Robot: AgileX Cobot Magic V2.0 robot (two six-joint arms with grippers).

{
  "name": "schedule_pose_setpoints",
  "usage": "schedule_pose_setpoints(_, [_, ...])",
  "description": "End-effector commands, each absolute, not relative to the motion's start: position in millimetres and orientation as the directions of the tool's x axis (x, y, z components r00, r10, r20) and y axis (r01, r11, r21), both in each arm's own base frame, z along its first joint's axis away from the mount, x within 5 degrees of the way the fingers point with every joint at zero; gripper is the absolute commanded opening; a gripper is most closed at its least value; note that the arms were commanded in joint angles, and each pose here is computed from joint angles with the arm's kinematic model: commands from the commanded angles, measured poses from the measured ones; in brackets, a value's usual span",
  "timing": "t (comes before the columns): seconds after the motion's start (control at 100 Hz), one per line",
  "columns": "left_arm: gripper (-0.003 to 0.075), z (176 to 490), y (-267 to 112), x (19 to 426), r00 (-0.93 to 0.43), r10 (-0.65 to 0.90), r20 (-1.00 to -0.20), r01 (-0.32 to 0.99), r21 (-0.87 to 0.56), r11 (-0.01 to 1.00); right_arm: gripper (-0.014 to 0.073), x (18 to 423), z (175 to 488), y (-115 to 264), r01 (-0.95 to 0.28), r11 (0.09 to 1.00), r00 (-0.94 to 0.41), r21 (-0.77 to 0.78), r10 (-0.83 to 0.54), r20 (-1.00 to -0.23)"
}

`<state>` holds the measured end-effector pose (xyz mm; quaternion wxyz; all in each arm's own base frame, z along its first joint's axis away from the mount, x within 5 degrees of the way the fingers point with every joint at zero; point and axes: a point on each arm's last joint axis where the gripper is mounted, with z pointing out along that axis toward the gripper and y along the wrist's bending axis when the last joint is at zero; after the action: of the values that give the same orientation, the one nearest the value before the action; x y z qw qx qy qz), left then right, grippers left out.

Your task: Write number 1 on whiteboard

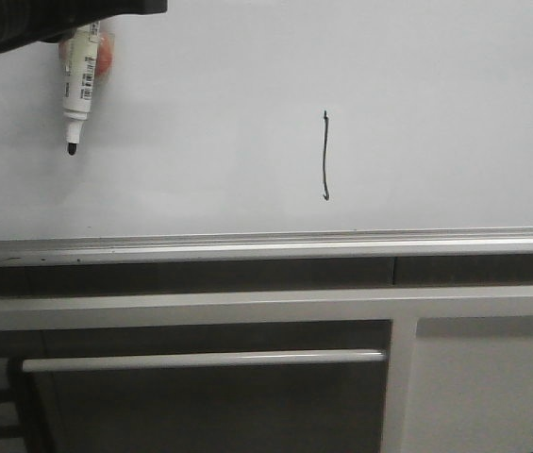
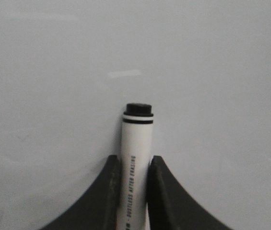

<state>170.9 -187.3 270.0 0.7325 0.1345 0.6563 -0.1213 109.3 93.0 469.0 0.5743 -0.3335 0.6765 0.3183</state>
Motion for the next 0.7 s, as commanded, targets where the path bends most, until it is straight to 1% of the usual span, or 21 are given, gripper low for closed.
schedule_pose_setpoints(0.0, [-0.002,291.3,-176.1,178.6,0.226,-0.072,-0.972,0.249,-0.014,0.968,0.0354,104.8,483.6,90.3,-0.809,0.586,-0.071,0.043,-0.025,-0.997])
schedule_pose_setpoints(0.24, [-0.0017,293.3,-180.7,176.5,0.254,-0.056,-0.966,0.292,0.022,0.956,0.0354,104.3,482.9,90.7,-0.813,0.58,-0.075,0.043,-0.031,-0.997])
schedule_pose_setpoints(0.29, [-0.0005,292.7,-181.1,176.6,0.248,-0.054,-0.967,0.296,0.023,0.955,0.0354,104.3,482.9,90.7,-0.813,0.58,-0.075,0.043,-0.031,-0.997])
schedule_pose_setpoints(0.38, [0.0066,292.5,-181.2,176.6,0.245,-0.054,-0.968,0.297,0.022,0.955,0.0354,104.1,482.8,90.7,-0.814,0.579,-0.076,0.043,-0.032,-0.997])
schedule_pose_setpoints(0.48, [0.0198,291.9,-180.4,177.0,0.237,-0.057,-0.97,0.289,0.015,0.957,0.0354,104.1,482.8,90.7,-0.814,0.579,-0.076,0.043,-0.032,-0.997])
schedule_pose_setpoints(0.5, [0.0214,291.7,-179.8,177.2,0.234,-0.059,-0.97,0.284,0.01,0.959,0.0354,104.1,482.8,90.7,-0.814,0.579,-0.076,0.043,-0.032,-0.997])
schedule_pose_setpoints(0.51, [0.0236,291.5,-179.5,177.4,0.231,-0.06,-0.971,0.281,0.007,0.96,0.0354,104.1,482.8,90.7,-0.814,0.579,-0.076,0.043,-0.032,-0.997])
schedule_pose_setpoints(0.6, [0.0282,290.5,-178.1,178.1,0.218,-0.066,-0.974,0.267,-0.006,0.964,0.0354,104.0,482.7,90.8,-0.815,0.578,-0.077,0.044,-0.033,-0.997])
schedule_pose_setpoints(0.69, [0.0284,289.9,-177.3,178.4,0.21,-0.07,-0.975,0.259,-0.013,0.966,0.0354,103.9,482.6,90.9,-0.815,0.577,-0.077,0.044,-0.034,-0.996])
